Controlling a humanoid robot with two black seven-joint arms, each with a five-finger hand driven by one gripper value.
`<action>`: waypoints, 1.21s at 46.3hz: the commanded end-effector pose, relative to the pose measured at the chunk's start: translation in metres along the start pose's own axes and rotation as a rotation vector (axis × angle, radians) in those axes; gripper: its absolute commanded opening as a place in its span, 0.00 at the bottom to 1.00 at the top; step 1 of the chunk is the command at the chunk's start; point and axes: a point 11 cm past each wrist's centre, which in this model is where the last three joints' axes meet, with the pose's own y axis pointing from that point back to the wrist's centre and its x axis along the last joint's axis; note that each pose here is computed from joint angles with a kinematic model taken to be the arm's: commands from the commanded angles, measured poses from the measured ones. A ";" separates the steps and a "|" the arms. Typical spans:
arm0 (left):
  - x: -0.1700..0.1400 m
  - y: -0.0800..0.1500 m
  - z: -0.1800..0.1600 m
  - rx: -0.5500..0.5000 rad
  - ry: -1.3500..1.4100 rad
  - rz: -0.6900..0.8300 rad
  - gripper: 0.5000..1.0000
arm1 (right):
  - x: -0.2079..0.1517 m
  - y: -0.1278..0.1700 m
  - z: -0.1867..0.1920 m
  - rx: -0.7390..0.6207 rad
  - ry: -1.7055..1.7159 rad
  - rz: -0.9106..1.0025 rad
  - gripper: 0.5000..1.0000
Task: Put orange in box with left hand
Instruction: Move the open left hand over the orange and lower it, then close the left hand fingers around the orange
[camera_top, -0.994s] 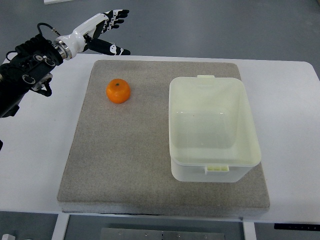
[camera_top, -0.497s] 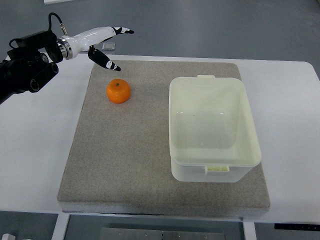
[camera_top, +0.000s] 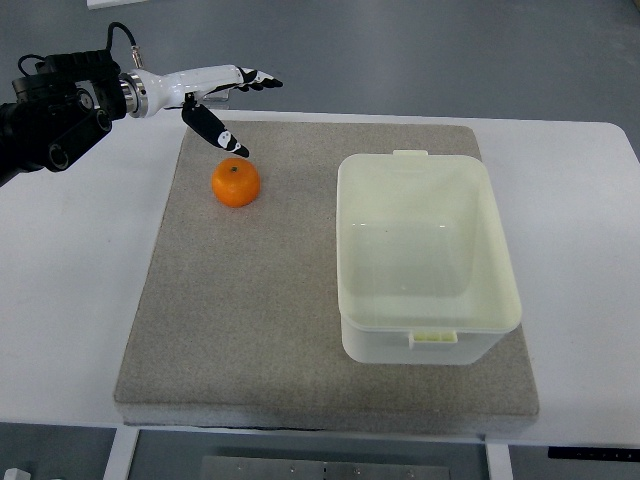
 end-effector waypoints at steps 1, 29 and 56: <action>0.001 0.003 -0.003 0.028 -0.050 -0.036 0.99 | 0.000 0.000 0.000 0.000 0.000 0.000 0.86; -0.022 0.007 -0.005 0.071 -0.227 -0.252 0.99 | 0.000 0.000 0.000 0.000 -0.001 0.000 0.86; -0.038 -0.004 0.005 0.034 -0.278 -0.272 0.99 | 0.000 0.000 0.000 0.000 0.002 0.000 0.86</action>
